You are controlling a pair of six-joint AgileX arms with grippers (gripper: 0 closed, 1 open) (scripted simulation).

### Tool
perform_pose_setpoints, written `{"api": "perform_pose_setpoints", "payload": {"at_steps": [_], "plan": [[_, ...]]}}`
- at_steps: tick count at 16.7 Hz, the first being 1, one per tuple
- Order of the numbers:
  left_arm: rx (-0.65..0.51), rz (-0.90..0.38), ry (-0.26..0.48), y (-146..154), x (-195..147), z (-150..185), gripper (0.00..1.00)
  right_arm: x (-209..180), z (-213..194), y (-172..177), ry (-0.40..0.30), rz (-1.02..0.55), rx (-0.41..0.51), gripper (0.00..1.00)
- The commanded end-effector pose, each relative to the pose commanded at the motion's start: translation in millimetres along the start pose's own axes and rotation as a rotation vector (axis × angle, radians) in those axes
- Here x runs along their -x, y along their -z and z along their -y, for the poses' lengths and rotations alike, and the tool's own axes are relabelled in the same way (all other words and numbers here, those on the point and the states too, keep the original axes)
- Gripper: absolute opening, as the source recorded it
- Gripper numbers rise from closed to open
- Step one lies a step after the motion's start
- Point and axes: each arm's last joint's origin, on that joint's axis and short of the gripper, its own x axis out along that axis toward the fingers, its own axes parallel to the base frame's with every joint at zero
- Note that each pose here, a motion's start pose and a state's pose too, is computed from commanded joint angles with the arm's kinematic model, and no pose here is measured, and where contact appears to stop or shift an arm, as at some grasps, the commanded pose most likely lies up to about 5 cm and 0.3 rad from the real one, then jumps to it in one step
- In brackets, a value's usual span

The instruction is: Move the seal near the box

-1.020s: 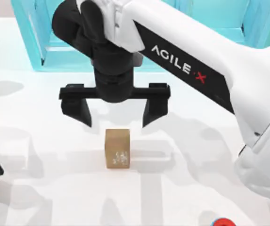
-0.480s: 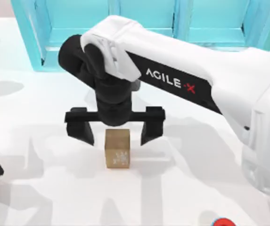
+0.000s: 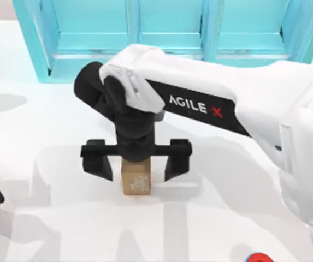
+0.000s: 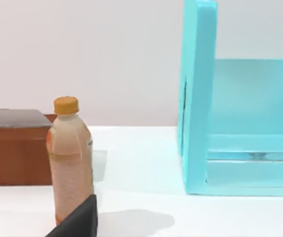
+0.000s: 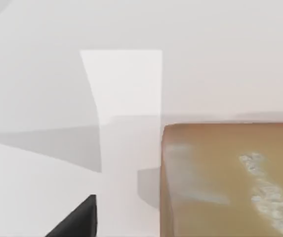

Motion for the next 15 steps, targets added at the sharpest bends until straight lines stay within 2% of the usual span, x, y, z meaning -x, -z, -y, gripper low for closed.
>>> {"api": "perform_pose_setpoints", "payload": {"at_steps": [1, 14, 15], "plan": [[0.0, 0.0, 0.0, 0.0, 0.0, 0.0, 1.0, 0.0, 0.0, 0.0, 0.0, 0.0, 0.0, 1.0], [0.0, 0.0, 0.0, 0.0, 0.0, 0.0, 1.0, 0.0, 0.0, 0.0, 0.0, 0.0, 0.0, 0.02], [0.0, 0.0, 0.0, 0.0, 0.0, 0.0, 1.0, 0.0, 0.0, 0.0, 0.0, 0.0, 0.0, 0.0]]}}
